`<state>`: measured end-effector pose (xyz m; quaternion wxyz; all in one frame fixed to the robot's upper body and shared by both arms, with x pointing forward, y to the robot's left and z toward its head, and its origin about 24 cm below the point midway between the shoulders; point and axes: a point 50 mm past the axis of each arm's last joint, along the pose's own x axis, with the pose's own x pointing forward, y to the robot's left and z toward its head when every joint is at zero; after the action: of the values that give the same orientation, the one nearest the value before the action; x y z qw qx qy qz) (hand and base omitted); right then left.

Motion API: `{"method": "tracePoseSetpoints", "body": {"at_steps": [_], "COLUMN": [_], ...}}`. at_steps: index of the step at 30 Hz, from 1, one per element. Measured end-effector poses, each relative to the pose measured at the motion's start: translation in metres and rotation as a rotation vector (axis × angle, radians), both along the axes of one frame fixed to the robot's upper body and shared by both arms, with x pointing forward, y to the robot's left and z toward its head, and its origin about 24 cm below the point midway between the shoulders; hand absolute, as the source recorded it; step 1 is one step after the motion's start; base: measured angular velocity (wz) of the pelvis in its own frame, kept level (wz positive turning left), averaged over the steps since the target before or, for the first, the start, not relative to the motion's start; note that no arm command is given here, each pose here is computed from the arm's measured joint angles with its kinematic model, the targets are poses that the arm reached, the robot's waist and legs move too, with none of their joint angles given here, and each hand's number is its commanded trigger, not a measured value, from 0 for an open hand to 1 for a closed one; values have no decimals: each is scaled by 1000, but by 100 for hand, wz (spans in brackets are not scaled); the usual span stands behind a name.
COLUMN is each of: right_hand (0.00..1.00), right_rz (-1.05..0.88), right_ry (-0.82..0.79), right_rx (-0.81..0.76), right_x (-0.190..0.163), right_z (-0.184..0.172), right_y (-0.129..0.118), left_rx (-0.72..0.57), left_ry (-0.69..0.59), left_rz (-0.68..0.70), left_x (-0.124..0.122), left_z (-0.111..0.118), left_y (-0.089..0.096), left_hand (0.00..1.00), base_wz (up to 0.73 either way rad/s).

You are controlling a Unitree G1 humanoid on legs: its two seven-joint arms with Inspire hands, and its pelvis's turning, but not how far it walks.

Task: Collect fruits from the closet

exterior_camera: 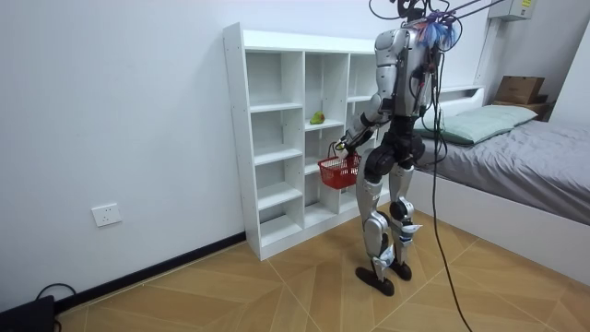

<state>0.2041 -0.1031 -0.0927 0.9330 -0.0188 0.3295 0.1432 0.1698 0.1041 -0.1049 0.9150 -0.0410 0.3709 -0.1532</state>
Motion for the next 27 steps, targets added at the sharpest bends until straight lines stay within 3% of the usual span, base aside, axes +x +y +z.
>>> {"method": "tracePoseSetpoints", "body": {"at_steps": [27], "right_hand": [100], "right_rz": [-81], "right_ry": [-3], "right_rx": [-64], "right_x": [10], "right_z": [-1], "right_y": [-15], "left_rx": [-23], "left_ry": [-2], "left_rz": [-28], "left_x": [1], "left_z": [2], "left_y": [-3], "left_hand": [100], "base_wz": [3]}}
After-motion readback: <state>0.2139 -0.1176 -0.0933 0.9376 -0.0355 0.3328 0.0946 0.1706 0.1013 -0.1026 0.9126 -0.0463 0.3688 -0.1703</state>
